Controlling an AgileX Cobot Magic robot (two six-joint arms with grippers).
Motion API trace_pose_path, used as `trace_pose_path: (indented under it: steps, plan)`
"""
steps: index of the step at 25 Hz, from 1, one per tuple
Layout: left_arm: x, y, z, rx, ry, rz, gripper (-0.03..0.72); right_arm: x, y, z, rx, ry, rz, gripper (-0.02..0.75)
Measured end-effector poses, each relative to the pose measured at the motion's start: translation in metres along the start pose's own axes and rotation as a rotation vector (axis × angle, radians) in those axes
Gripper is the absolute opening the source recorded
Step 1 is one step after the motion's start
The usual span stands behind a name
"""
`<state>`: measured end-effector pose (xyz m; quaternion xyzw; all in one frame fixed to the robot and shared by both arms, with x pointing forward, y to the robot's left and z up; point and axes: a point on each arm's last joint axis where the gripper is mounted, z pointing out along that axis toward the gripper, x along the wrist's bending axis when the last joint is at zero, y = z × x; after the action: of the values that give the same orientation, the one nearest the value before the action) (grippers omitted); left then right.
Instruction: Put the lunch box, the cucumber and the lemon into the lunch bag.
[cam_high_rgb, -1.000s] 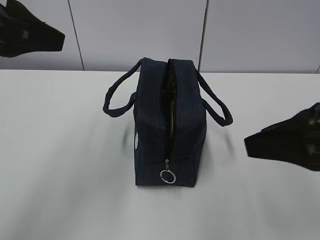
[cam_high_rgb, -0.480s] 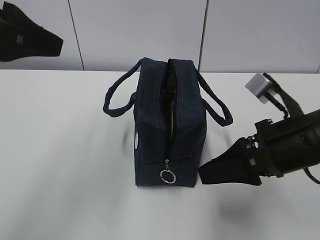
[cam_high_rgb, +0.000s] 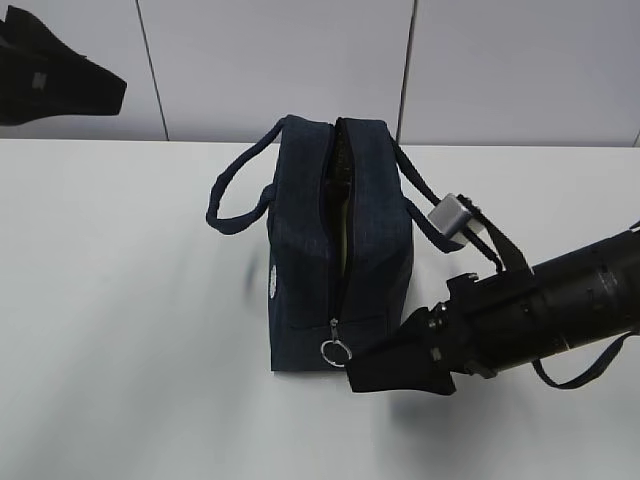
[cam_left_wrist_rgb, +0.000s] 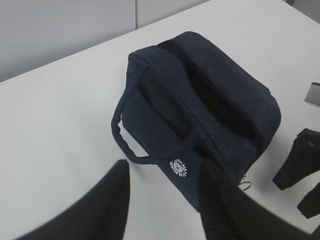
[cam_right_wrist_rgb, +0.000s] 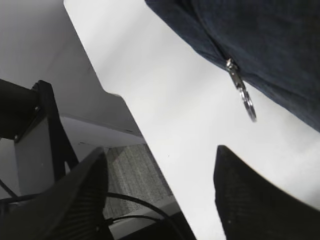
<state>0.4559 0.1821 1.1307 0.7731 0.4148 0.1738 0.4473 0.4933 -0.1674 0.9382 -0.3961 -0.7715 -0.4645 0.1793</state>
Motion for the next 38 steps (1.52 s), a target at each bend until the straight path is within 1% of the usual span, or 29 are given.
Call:
trace_pose_path:
  steps: [7, 16, 24, 29, 34, 38]
  plan:
    - [-0.001, -0.002, 0.0, 0.025, -0.011, 0.0, 0.301, -0.012, 0.002, 0.008, -0.048, -0.079, -0.003, 0.496]
    - [-0.001, -0.003, 0.0, 0.033, -0.015, 0.0, 0.29, -0.024, -0.001, 0.016, -0.069, -0.097, 0.022, 0.496]
    - [-0.001, -0.003, 0.0, 0.033, -0.015, 0.0, 0.29, -0.025, 0.003, 0.015, -0.115, -0.106, 0.011, 0.496]
    - [-0.001, -0.003, 0.0, 0.033, -0.015, 0.0, 0.29, -0.023, 0.003, 0.018, -0.108, -0.11, -0.007, 0.496]
    - [-0.001, -0.003, 0.0, 0.033, -0.015, 0.0, 0.29, -0.02, 0.003, 0.026, -0.108, -0.137, -0.028, 0.496]
    - [-0.001, -0.003, 0.0, 0.033, -0.015, 0.0, 0.29, -0.021, 0.004, 0.028, -0.12, -0.166, -0.016, 0.496]
